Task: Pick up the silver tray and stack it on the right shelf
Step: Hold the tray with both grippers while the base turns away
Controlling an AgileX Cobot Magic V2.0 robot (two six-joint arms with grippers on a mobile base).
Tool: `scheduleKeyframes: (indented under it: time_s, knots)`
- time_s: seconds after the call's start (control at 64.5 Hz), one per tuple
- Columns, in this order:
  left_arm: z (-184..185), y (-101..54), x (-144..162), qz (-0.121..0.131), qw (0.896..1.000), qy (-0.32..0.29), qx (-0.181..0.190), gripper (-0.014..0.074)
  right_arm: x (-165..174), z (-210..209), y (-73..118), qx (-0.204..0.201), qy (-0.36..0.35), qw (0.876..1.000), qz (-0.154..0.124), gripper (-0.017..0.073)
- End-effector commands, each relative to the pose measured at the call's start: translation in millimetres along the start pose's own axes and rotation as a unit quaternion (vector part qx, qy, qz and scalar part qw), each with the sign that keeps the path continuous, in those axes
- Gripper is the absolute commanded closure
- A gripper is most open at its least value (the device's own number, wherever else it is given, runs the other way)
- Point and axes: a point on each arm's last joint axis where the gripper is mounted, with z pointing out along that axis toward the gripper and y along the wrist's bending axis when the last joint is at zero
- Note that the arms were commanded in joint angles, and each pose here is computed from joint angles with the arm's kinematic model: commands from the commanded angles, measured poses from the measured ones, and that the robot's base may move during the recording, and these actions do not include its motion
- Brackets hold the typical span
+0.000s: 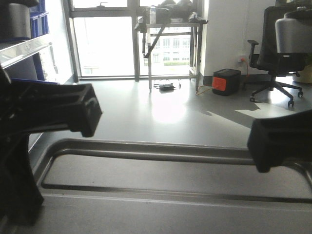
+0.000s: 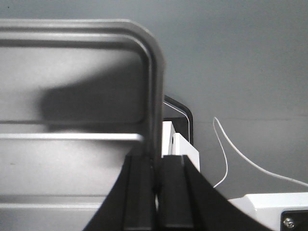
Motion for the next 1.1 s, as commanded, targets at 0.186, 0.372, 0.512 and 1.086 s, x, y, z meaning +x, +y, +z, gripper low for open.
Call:
scheduleKeyframes:
  time_s: [0.186,0.372,0.512,1.086]
  knots:
    - [-8.8,13.7,-2.6,0.017,0.998,-0.008,-0.064,0.0686,-1.9,-7.9,-24.1,0.118,0.0,0.993,-0.009,0.0501]
    - [-8.8,13.7,-2.6,0.017,0.998,-0.008,-0.064,0.0686,-1.9,-7.9,-24.1,0.118,0.0,0.993,-0.009,0.0501]
    - [-8.3,13.8,-3.1,0.017,0.998,-0.008,-0.065,0.0686,-2.0,-8.1,-24.2,0.119,0.0,0.993,-0.009,0.0501]
    - [-8.3,14.1,-3.7,0.019,0.998,-0.012,-0.067,0.0686,-2.1,-8.1,-24.2,0.119,-0.001,0.993,-0.009,0.0501]
